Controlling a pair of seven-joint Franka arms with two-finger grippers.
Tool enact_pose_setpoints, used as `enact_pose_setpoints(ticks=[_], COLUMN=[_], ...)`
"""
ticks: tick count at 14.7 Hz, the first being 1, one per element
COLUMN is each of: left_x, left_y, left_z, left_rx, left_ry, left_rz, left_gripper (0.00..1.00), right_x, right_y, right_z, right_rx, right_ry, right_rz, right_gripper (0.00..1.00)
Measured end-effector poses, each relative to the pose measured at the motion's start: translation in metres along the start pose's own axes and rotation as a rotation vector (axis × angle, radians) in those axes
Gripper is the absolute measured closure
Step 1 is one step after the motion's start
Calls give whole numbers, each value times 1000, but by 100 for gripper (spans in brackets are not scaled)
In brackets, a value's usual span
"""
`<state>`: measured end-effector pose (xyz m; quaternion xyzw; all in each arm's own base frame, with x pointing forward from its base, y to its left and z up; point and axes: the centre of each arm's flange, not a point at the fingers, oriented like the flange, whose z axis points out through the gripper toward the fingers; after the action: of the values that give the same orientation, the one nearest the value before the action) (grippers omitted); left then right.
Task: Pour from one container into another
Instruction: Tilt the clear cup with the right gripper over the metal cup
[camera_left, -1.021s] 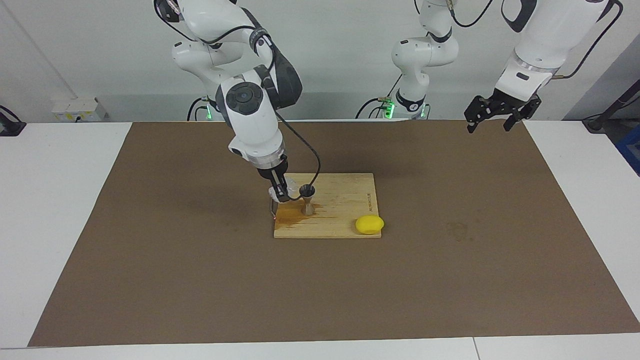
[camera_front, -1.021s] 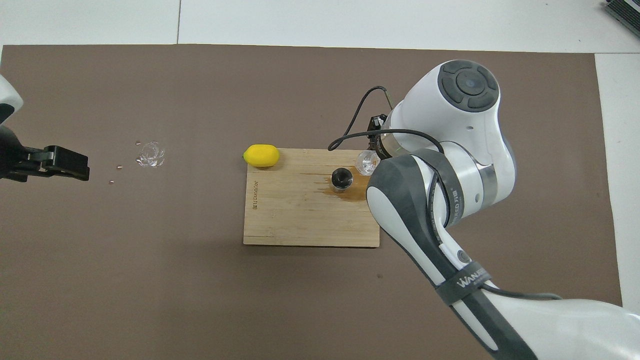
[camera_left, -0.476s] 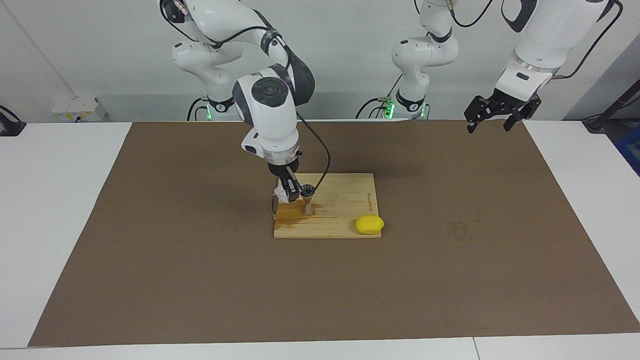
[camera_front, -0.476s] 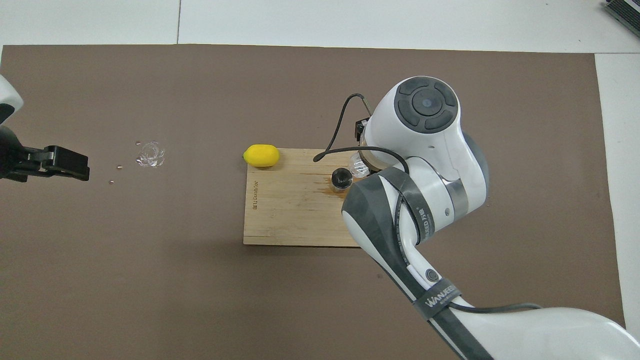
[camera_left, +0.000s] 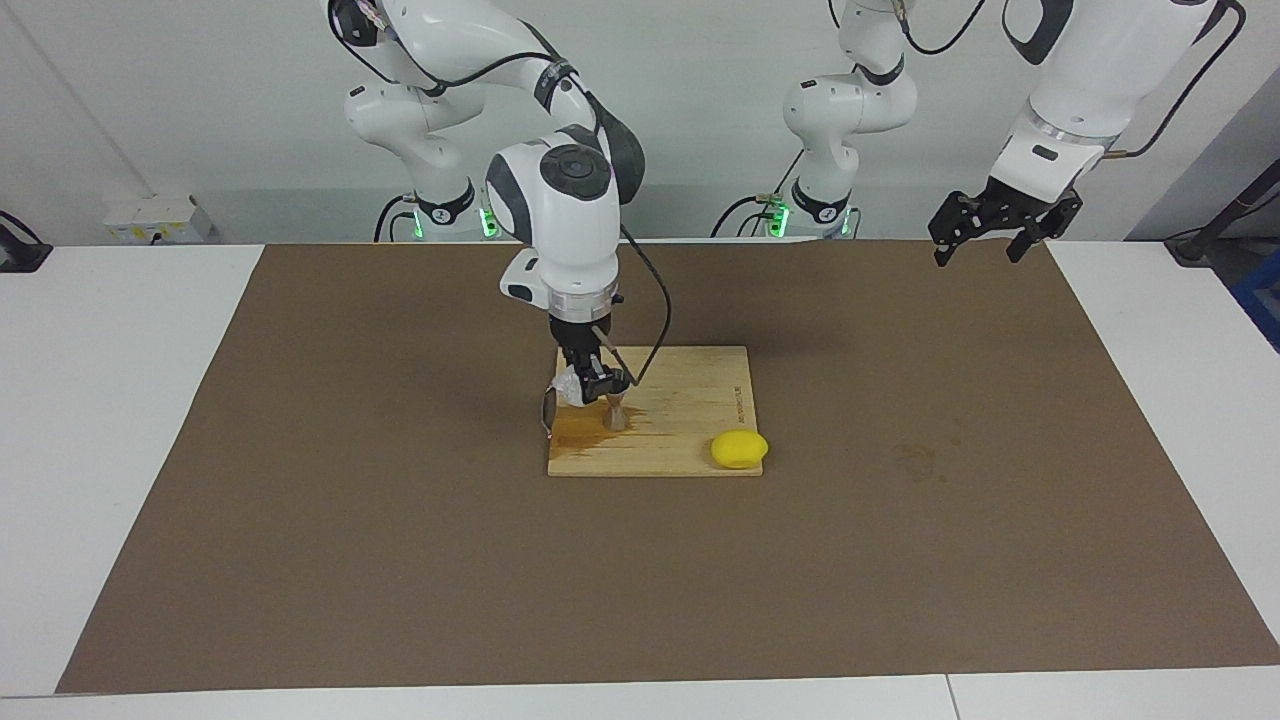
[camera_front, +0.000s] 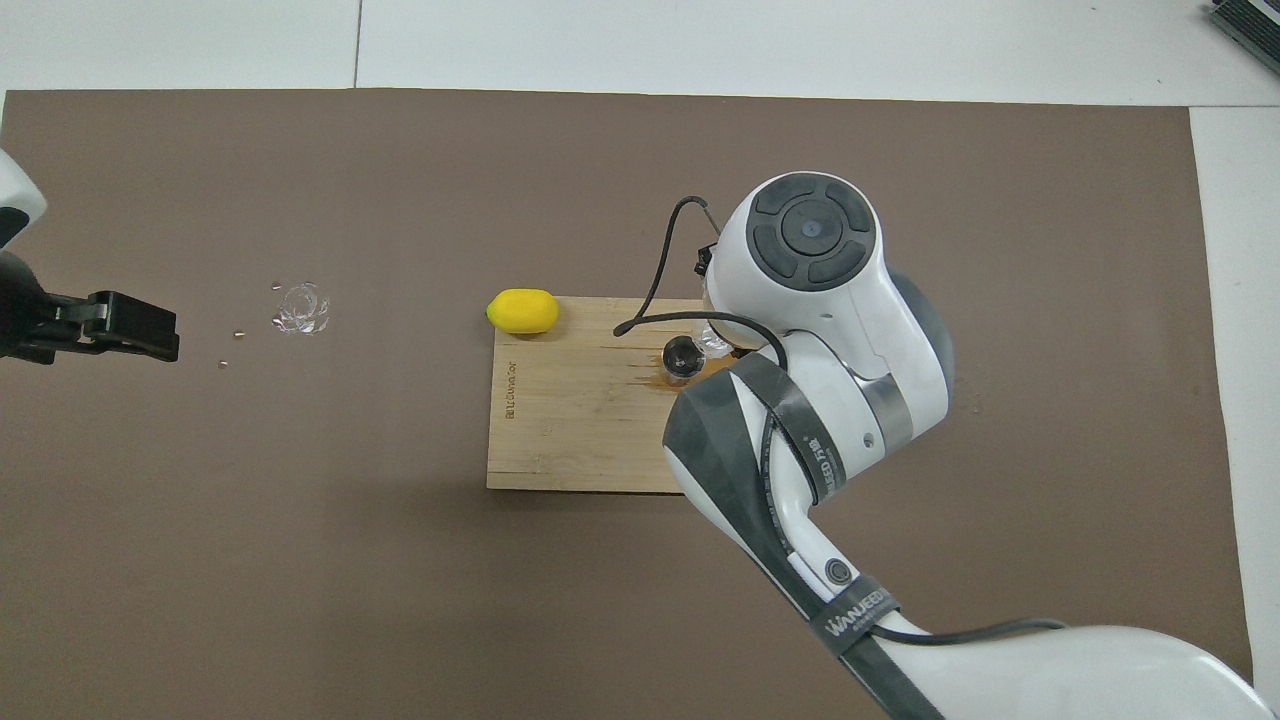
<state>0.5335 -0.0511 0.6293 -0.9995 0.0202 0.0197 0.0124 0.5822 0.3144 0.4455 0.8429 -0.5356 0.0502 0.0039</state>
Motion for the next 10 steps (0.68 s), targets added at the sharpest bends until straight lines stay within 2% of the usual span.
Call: enact_pose_setpoints(ticks=[7, 10], left_x=[0, 0], left_y=[0, 0], left_z=[0, 0], left_rx=[0, 0], left_ry=[0, 0], left_rz=[0, 0], left_gripper=[0, 0], right_x=[-17, -19], right_y=[2, 3], right_z=[6, 8], right_rx=[2, -1], right_ry=[86, 99], right_rz=[-73, -83], right_gripper=[49, 49])
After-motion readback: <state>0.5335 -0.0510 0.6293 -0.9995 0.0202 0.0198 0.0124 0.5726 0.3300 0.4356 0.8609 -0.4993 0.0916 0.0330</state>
